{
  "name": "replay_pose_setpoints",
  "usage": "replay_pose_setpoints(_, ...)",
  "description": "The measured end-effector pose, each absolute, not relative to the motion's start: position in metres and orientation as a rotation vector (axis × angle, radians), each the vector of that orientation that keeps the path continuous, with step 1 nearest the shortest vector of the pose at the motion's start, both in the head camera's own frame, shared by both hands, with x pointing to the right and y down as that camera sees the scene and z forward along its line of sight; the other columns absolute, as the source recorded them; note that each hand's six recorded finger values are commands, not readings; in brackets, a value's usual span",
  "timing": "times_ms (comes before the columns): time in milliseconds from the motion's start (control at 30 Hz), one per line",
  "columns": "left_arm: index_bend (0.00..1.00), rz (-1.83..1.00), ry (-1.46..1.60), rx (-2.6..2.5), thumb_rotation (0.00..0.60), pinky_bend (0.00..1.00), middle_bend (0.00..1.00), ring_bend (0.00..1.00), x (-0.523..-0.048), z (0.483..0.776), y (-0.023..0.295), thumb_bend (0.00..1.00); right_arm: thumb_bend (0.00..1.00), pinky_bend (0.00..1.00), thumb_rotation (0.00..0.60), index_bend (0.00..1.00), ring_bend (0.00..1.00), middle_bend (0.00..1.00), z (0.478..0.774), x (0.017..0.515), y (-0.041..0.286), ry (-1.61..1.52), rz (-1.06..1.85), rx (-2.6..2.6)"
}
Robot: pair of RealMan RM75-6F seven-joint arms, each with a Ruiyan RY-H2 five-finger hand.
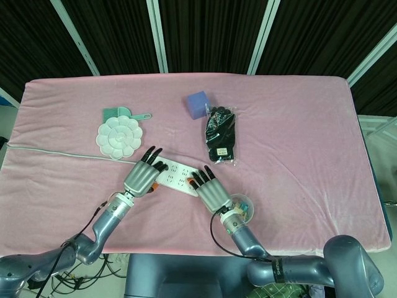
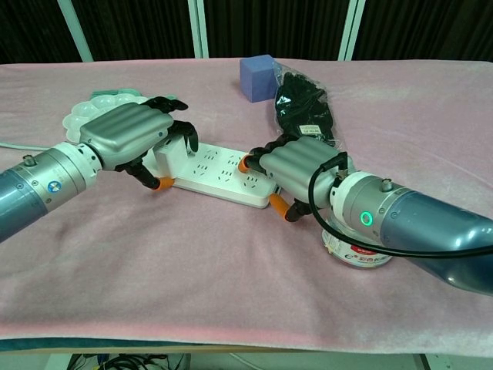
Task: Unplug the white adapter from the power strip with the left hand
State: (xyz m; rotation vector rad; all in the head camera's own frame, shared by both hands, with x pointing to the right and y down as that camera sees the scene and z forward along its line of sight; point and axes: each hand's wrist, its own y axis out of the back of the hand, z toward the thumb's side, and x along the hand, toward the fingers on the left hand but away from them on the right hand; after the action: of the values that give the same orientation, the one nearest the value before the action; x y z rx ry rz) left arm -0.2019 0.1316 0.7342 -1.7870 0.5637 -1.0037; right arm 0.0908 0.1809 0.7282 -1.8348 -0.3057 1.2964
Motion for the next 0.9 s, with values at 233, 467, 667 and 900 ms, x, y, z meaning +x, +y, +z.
replay_pose_setpoints(233, 0.52, -0.993, 0.547, -1.764, 0.600, 0.08, 0.58, 0.11, -0.203, 0.735, 0.133, 0.54, 0.58, 0.05, 0.600, 0.20, 0.10, 0.12, 0.729, 0.092, 0.181, -0.305, 1.302, -1.835)
replay_pose_setpoints(467, 0.57, -0.995, 0.562, -1.787, 0.600, 0.10, 0.61, 0.16, -0.204, 0.733, 0.129, 0.61, 0.58, 0.05, 0.600, 0.20, 0.10, 0.12, 0.729, 0.095, 0.181, -0.303, 1.312, -1.832)
replay_pose_setpoints(667, 0.59, -1.047, 0.545, -1.841, 0.600, 0.10, 0.63, 0.17, -0.206, 0.736, 0.126, 0.62, 0.58, 0.05, 0.600, 0.20, 0.10, 0.12, 0.728, 0.092, 0.183, -0.292, 1.307, -1.836)
replay_pose_setpoints(900, 0.60, -1.139, 0.475, -1.866, 0.600, 0.10, 0.64, 0.18, -0.206, 0.734, 0.119, 0.62, 0.58, 0.05, 0.600, 0.20, 0.10, 0.12, 0.729, 0.091, 0.184, -0.280, 1.315, -1.841)
